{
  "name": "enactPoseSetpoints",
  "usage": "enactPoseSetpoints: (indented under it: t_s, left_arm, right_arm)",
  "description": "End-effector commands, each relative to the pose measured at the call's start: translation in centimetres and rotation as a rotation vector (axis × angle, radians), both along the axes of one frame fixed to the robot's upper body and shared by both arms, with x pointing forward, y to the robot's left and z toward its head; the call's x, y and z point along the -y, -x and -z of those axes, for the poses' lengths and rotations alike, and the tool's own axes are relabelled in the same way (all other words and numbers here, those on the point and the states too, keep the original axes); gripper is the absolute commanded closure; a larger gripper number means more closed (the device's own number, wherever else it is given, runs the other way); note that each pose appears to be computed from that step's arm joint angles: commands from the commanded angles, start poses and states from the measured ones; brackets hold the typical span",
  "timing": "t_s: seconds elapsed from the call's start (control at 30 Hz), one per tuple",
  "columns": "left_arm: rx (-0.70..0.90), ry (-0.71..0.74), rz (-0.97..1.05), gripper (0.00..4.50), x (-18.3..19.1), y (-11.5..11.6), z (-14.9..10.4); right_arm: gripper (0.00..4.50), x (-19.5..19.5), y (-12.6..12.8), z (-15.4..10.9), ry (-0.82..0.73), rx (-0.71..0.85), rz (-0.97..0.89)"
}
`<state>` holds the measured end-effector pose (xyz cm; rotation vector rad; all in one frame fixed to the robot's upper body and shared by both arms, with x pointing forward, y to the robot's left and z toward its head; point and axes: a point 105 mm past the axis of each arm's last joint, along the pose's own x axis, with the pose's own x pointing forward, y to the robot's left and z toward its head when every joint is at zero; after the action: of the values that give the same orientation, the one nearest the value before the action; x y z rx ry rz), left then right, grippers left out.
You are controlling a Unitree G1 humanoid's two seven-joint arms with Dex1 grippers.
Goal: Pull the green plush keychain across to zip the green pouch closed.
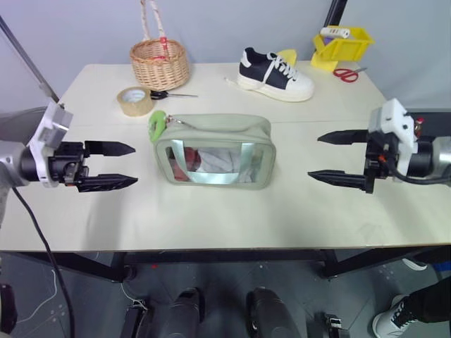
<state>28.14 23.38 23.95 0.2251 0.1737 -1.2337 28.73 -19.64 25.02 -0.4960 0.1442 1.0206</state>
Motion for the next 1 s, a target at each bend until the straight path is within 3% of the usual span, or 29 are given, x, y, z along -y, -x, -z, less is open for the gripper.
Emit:
enactPoseSetpoints:
  t_s: [0.03, 0.67, 0.8, 1.0]
  left_arm:
    - [0.057, -0.008, 0.000, 0.03, 0.0, 0.3, -1.3]
    - [0.073, 0.041, -0.009, 0.03, 0.8, 0.6, -2.0]
    - [0.093, 0.113, 0.012, 0.03, 1.0, 0.5, -3.6]
    - [0.131, 0.202, 0.028, 0.03, 1.2, 0.0, -5.4]
  right_arm:
    - [0.00, -0.2, 0.1, -1.2, 0.001, 0.059, -0.019]
    - [0.00, -2.6, -0.4, -3.2, -0.016, 0.103, -0.079]
    - [0.00, -5.2, -1.1, -4.8, -0.037, 0.134, -0.122]
    - [0.00, -11.2, -5.0, -6.3, 0.030, 0.128, -0.098]
